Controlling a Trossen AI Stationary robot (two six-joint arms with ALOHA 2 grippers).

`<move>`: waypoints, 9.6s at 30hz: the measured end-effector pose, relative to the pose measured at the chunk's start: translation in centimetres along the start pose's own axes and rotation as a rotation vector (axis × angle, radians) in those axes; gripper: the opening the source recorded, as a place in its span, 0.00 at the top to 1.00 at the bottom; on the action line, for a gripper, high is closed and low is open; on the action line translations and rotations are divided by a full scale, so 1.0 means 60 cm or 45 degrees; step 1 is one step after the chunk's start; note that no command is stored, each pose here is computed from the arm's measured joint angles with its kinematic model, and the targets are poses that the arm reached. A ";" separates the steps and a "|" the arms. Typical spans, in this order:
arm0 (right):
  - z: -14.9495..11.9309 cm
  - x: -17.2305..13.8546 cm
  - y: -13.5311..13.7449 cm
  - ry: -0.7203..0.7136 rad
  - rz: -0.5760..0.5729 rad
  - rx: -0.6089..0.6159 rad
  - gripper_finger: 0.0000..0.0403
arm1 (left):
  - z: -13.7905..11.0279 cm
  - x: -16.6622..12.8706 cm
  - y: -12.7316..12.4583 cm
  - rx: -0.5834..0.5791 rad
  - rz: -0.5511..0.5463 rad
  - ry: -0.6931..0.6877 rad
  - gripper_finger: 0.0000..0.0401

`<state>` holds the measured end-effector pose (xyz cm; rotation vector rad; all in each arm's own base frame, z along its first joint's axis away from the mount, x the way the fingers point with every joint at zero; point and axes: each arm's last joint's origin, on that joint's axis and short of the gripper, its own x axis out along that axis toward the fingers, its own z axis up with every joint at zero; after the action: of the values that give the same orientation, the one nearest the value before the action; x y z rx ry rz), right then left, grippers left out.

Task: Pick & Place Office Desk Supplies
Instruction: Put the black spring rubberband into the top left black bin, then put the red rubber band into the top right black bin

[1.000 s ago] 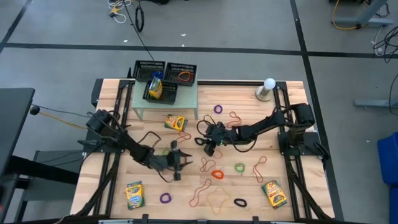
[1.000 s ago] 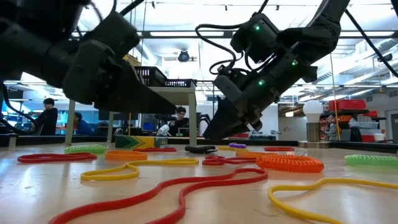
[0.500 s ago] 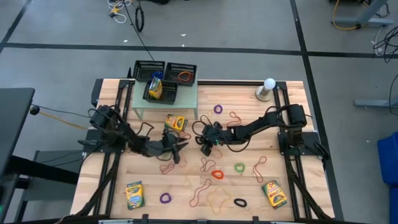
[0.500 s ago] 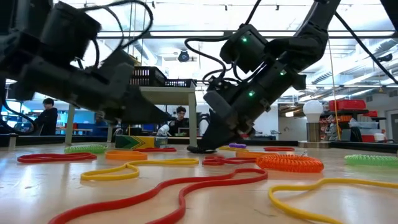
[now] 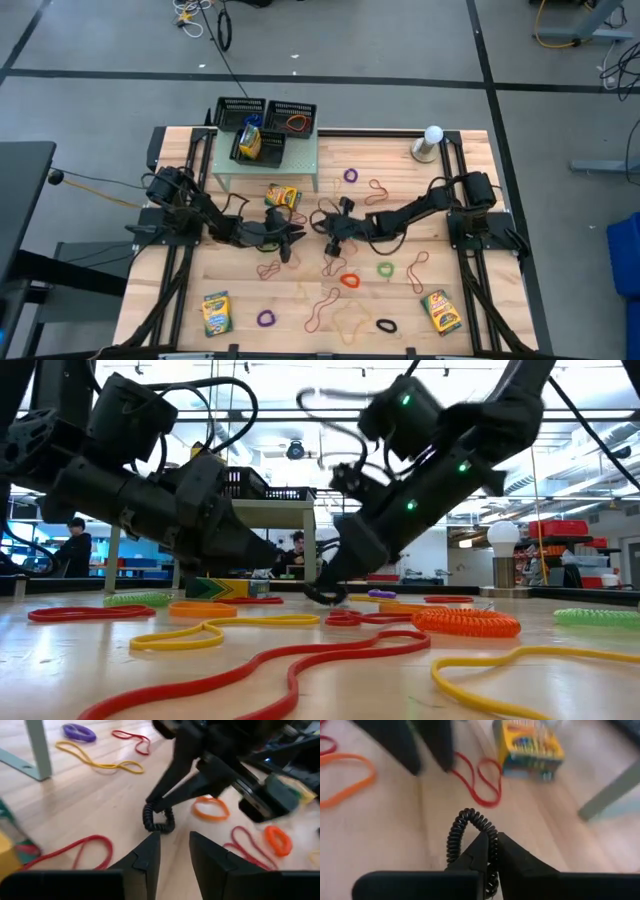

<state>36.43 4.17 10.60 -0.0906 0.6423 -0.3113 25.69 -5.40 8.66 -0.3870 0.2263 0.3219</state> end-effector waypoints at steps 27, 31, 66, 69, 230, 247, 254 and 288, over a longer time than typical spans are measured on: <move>0.036 -0.043 0.072 -0.249 -0.222 -0.317 0.95 | 0.012 0.010 -0.013 0.069 -0.080 -0.033 0.55; 0.038 -0.045 0.075 -0.267 -0.197 -0.310 0.95 | 0.014 0.010 -0.013 0.100 -0.083 -0.047 0.61; 0.036 -0.046 0.073 -0.258 -0.214 -0.193 0.56 | 0.042 -0.019 -0.018 0.362 0.080 0.011 0.95; 0.034 -0.048 0.074 -0.236 -0.210 -0.218 0.58 | 0.050 -0.038 -0.029 0.405 0.111 0.030 0.95; -0.107 -0.198 0.018 0.014 -0.089 0.374 0.68 | 0.014 0.014 -0.163 0.675 -0.171 0.481 0.67; -0.108 -0.195 0.020 -0.033 -0.145 0.369 0.68 | 0.010 -0.015 -0.183 0.670 0.133 0.935 0.58; -0.108 -0.195 0.020 -0.034 -0.144 0.369 0.68 | 0.010 -0.015 -0.185 0.703 0.108 0.935 0.65; -0.105 -0.193 0.019 -0.047 -0.143 0.386 0.68 | 0.008 -0.063 -0.156 0.717 0.082 1.276 0.97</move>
<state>24.16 8.94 12.04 0.1578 0.5484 -0.5109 25.50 -14.41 13.23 0.0512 1.2822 0.0908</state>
